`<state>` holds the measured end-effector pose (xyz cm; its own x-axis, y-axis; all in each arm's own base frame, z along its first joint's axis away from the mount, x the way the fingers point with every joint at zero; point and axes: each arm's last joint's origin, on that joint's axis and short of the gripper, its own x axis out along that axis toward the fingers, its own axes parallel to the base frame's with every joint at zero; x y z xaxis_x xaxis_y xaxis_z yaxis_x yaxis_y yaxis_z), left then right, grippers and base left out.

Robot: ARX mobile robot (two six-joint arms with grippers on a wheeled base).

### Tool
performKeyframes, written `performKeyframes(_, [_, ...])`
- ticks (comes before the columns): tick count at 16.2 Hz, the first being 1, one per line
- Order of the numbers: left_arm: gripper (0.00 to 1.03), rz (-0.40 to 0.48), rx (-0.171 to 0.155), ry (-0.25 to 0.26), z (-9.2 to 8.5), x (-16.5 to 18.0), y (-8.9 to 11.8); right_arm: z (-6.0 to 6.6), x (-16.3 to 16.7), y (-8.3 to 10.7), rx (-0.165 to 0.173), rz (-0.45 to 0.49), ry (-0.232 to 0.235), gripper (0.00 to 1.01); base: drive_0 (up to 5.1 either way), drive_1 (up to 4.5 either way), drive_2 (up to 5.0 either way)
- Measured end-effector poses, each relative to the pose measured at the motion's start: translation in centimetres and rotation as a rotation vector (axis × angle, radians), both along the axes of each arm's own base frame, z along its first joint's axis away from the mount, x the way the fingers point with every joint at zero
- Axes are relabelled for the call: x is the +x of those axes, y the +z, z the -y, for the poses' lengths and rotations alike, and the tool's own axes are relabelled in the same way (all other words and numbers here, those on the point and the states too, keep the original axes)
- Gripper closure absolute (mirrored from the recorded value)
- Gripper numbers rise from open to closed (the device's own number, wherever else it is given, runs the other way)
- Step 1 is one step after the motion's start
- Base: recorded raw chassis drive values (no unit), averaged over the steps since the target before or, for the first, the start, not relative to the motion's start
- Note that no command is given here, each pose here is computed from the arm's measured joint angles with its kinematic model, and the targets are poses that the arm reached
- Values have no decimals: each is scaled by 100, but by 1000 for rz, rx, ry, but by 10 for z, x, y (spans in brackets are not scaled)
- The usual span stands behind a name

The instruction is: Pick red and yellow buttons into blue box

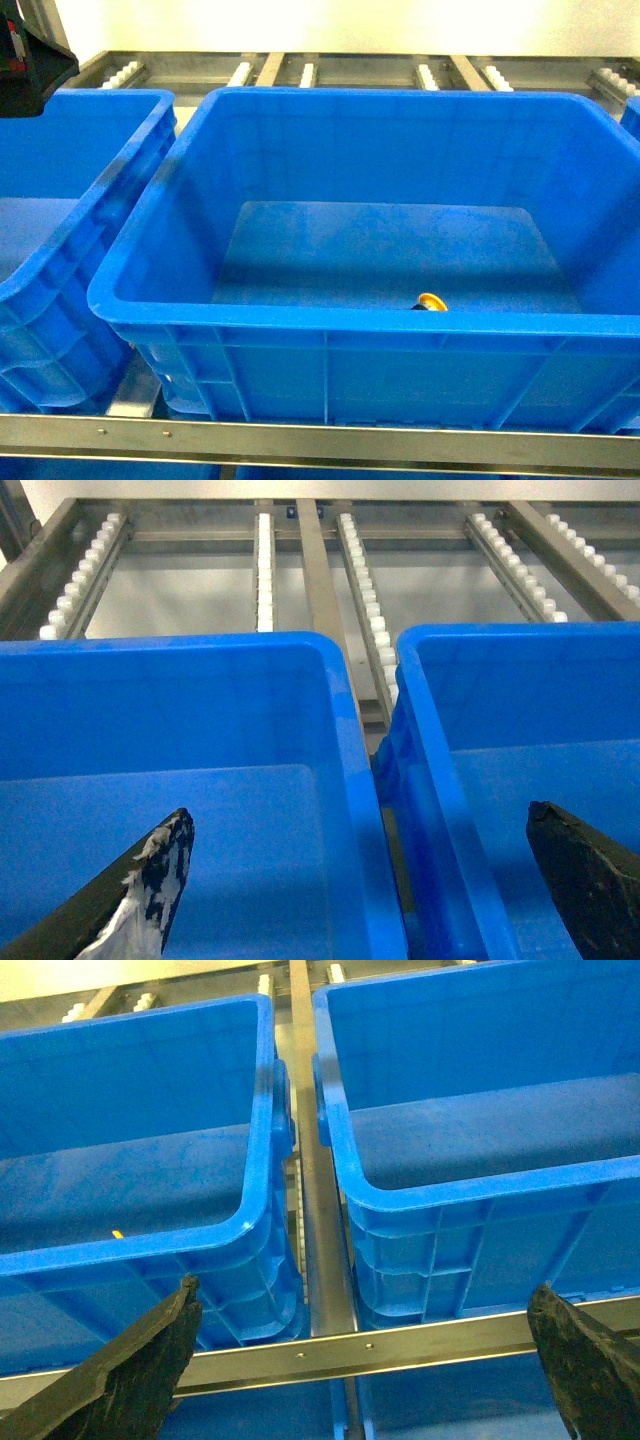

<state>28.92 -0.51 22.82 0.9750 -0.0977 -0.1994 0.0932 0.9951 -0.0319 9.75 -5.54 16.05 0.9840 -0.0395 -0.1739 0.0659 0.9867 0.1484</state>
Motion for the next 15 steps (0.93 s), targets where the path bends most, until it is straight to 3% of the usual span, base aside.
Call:
performKeyframes(3, [5, -14, 19, -30, 2, -2, -2, 0, 0, 0, 0, 0, 0, 3, 0, 0, 0])
performKeyframes(8, [6, 6, 20, -21, 2, -2, -1, 0, 0, 0, 0, 0, 0, 3, 0, 0, 0])
performKeyframes(9, [18, 136, 28, 56, -2, -10, -4, -1, 1, 1, -67, 83, 18, 9, 0, 0, 0])
performKeyframes(10, [29, 176, 29, 89, -4, -24, -12, -8, 0, 7, -125, 148, 37, 20, 0, 0, 0])
performKeyframes(11, [39, 189, 28, 96, -5, -38, -19, -16, -1, 10, -156, 187, 60, 31, 0, 0, 0])
performKeyframes(15, [85, 188, 27, 97, -5, -78, -36, -34, -1, 8, -151, 181, 58, 78, 0, 0, 0])
